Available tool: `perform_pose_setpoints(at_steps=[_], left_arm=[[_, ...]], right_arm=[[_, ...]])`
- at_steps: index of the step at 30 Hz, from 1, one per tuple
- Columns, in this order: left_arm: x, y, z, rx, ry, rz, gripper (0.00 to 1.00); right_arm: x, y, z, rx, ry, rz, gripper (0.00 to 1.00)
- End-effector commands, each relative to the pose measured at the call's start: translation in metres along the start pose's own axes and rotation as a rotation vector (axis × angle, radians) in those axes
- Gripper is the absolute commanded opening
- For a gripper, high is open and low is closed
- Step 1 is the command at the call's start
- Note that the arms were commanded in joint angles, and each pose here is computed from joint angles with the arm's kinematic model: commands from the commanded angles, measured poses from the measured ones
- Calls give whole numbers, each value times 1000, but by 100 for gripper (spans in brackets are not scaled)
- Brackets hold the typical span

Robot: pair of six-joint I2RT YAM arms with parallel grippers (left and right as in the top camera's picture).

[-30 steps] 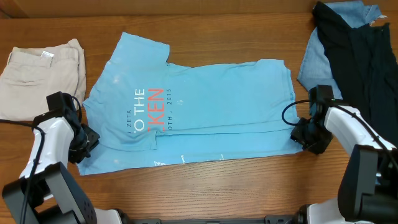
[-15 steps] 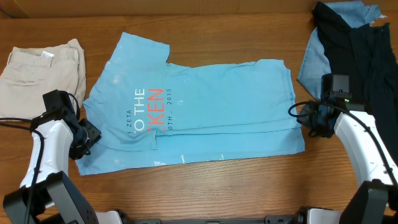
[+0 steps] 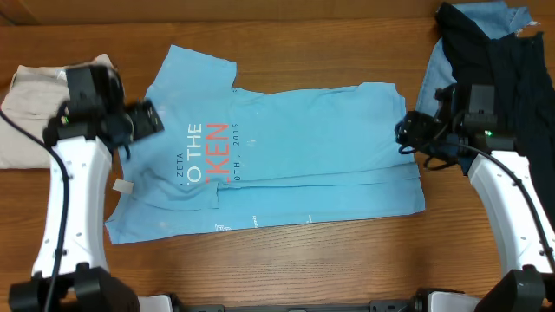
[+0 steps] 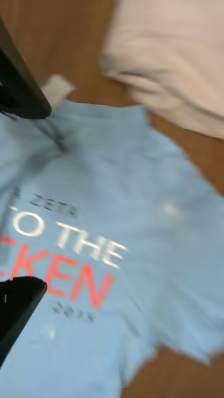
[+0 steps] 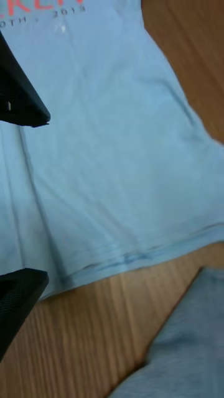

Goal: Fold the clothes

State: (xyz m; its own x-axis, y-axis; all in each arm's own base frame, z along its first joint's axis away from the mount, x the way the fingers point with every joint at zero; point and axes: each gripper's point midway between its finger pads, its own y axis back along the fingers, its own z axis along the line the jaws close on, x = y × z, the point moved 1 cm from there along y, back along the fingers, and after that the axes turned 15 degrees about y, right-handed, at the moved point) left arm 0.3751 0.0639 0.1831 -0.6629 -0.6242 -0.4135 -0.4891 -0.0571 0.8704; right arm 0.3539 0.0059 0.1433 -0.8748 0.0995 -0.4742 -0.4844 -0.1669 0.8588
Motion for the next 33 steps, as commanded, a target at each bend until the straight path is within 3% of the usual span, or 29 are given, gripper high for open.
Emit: perform_pose_setpoints(at_steps=[1, 12, 22, 33], left_arm=[[-33, -4, -28, 42, -123, -30, 87], [-101, -112, -64, 47, -270, -38, 91], [-102, -206, -73, 101, -305, 14, 90], [-86, -247, -75, 145, -312, 45, 81]], right_arm=[[-21, 20, 19, -35, 66, -70, 77], [-16, 19, 23, -40, 91, -47, 77], [-11, 19, 22, -36, 87, -28, 77], [-10, 19, 22, -36, 86, -25, 76]])
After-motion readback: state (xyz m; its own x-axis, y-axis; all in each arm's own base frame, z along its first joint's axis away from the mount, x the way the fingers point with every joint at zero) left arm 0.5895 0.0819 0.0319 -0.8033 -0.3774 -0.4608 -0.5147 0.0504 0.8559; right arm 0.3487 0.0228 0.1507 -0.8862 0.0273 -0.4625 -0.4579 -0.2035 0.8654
